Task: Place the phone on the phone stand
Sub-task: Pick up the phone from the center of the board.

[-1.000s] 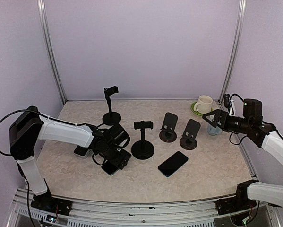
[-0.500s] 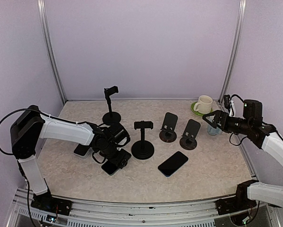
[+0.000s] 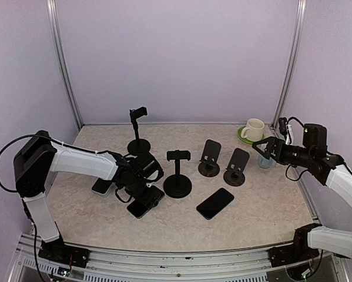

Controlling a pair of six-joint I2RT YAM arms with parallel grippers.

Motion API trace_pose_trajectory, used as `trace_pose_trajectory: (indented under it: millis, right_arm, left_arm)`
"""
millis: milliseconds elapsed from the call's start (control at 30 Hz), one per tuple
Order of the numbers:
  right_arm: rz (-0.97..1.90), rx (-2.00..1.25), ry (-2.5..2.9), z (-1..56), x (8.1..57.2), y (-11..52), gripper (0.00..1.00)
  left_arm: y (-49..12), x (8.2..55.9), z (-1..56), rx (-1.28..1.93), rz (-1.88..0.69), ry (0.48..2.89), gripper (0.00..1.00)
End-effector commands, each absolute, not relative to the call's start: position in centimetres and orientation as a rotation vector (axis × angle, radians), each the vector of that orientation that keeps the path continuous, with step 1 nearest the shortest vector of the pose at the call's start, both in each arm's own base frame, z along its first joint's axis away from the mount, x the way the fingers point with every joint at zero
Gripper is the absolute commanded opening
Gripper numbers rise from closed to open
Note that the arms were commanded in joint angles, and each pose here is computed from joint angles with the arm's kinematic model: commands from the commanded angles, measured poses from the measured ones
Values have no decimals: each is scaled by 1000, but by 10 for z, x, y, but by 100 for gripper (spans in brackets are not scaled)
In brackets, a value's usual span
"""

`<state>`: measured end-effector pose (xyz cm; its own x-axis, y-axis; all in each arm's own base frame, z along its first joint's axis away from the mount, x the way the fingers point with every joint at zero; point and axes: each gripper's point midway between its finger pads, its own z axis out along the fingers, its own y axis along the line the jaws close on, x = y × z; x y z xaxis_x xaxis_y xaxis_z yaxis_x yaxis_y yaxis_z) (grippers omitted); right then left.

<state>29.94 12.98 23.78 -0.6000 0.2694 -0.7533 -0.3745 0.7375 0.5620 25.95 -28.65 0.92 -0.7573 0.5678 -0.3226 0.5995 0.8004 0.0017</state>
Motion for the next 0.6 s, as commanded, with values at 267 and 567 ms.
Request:
trace_pose_trajectory:
  millis: [267, 567]
  right_arm:
    - [890, -109, 2005, 247, 299, 133, 100]
    - [899, -111, 2004, 250, 300, 134, 100]
  left_arm:
    - [-243, 236, -26, 832, 43, 2835, 68]
    - [-244, 241, 3, 708, 31, 2738, 65]
